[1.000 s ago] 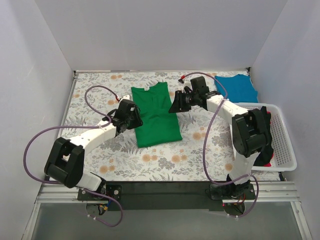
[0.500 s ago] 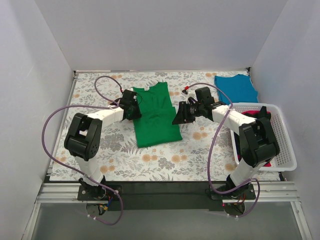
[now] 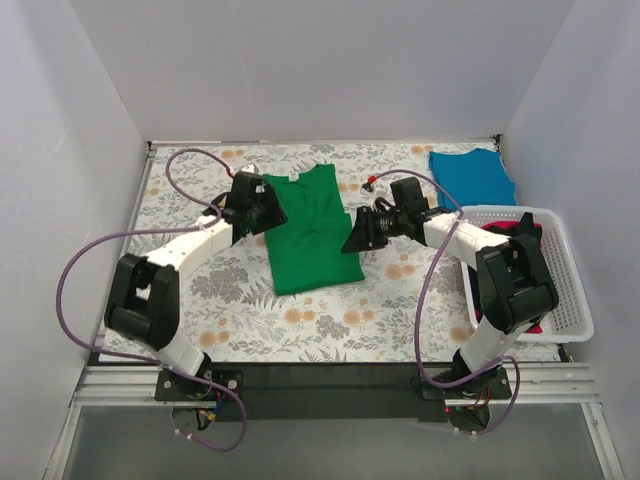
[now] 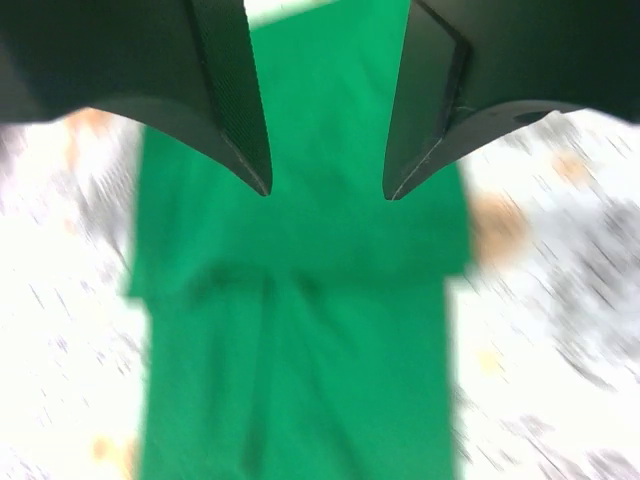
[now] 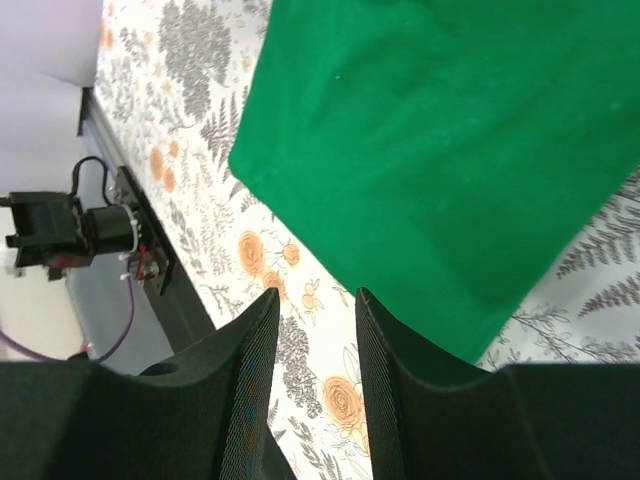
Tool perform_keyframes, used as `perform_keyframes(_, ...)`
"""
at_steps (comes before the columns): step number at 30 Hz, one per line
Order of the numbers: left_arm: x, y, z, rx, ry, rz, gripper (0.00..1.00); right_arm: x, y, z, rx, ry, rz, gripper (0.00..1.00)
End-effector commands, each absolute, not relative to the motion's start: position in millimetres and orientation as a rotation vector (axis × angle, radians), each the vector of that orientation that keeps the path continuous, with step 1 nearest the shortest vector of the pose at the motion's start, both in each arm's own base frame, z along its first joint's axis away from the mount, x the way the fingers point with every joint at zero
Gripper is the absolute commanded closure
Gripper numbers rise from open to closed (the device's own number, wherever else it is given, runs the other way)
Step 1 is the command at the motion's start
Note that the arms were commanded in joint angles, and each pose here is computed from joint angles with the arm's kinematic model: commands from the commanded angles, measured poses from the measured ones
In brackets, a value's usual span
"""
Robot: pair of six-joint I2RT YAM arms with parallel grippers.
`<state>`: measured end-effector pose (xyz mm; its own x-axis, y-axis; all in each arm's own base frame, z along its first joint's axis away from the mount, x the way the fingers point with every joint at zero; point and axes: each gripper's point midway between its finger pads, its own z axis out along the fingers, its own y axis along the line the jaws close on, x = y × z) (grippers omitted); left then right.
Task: Fold and stack the t-shirts
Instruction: Fold the tshirt
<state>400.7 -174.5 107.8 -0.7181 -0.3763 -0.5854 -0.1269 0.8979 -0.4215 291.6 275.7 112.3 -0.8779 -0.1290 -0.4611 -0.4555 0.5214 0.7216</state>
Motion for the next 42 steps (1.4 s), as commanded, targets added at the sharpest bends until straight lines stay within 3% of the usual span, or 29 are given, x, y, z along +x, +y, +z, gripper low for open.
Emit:
perform_keyframes(1,336,-214,104,-0.315,2.435,-0.669,0.57,285,285,114,-0.549,2.352,1.418,0.57)
perform_keyframes(6,295,-210,74,-0.365,2.465,-0.73,0.78,280,291,97,-0.584,2.323,1.506,0.57)
perform_keyframes(10,281,-196,41,-0.44,2.516,-0.661,0.87,281,292,70,-0.592,2.348,1.515,0.58)
perform_keyframes(16,256,-160,-6,-0.612,2.626,-0.512,0.96,281,269,10,-0.461,2.458,1.451,0.61)
perform_keyframes(20,244,-149,-8,-0.617,2.646,-0.467,0.96,275,252,5,-0.4,2.475,1.429,0.61)
perform_keyframes(23,247,-151,10,-0.593,2.611,-0.508,0.92,274,253,23,-0.395,2.441,1.451,0.61)
perform_keyframes(29,263,-156,67,-0.488,2.474,-0.583,0.63,270,292,97,-0.54,2.272,1.549,0.59)
perform_keyframes(34,258,-156,87,-0.502,2.413,-0.64,0.47,237,353,112,-0.712,2.225,1.628,0.57)
perform_keyframes(42,236,-152,84,-0.536,2.428,-0.677,0.44,222,394,56,-0.694,2.323,1.691,0.57)
